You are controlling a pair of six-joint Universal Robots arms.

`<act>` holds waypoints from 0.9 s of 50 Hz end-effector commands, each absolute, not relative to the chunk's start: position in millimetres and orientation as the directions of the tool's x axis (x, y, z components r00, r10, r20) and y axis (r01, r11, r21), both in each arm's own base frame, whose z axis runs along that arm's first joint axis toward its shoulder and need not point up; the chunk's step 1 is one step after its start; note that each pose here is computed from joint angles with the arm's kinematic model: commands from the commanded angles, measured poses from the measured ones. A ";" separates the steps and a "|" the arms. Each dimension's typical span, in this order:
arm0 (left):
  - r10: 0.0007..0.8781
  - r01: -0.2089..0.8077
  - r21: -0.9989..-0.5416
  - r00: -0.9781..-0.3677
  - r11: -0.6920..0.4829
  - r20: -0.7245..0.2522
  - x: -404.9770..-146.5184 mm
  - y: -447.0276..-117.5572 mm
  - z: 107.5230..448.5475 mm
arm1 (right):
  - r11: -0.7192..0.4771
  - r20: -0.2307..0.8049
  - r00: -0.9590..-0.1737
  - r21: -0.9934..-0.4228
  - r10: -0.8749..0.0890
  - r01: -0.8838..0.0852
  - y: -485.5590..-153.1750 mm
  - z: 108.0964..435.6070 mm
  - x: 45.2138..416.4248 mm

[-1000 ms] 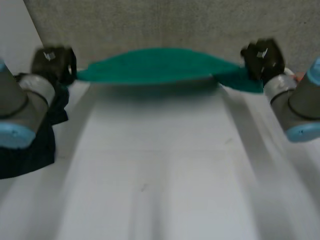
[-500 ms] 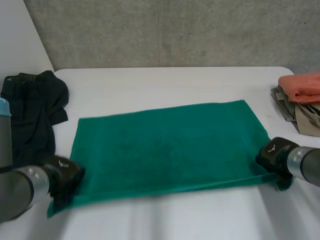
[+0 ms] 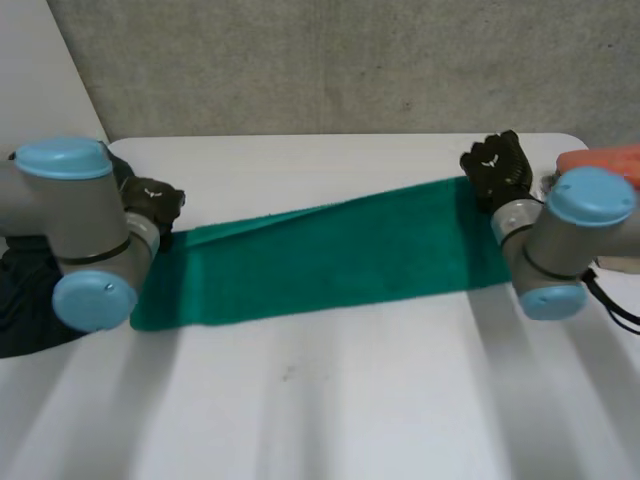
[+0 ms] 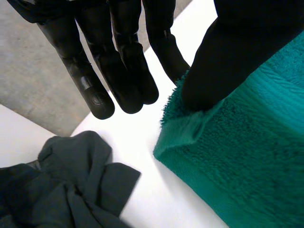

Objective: Fold the laundry.

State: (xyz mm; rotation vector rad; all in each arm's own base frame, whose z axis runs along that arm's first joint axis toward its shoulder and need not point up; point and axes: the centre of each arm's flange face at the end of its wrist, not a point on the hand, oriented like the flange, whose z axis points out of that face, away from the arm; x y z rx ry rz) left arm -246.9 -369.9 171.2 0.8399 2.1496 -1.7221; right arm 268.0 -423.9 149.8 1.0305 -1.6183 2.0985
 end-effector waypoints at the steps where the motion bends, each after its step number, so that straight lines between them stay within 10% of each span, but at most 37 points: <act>1: 0.229 0.552 -0.830 -0.820 0.078 -0.524 -261.3 -400.6 163.5 | -0.333 0.647 -0.741 -0.749 -0.179 -0.573 -453.6 121.0 288.4; 10: 0.261 0.495 -0.868 -0.844 0.039 -0.469 -274.8 -393.8 176.9 | -0.238 0.579 -0.765 -0.815 -0.283 -0.528 -453.5 116.1 290.0; 24: 0.313 0.428 -0.904 -0.858 -0.003 -0.407 -258.5 -332.4 224.2 | -0.013 0.378 -0.800 -0.907 -0.466 -0.422 -395.4 209.5 227.9; 45: 0.411 0.345 -0.934 -0.867 0.094 -0.280 -253.4 -292.1 191.1 | 0.225 0.336 -0.809 -0.845 -0.483 -0.485 -403.1 123.2 176.3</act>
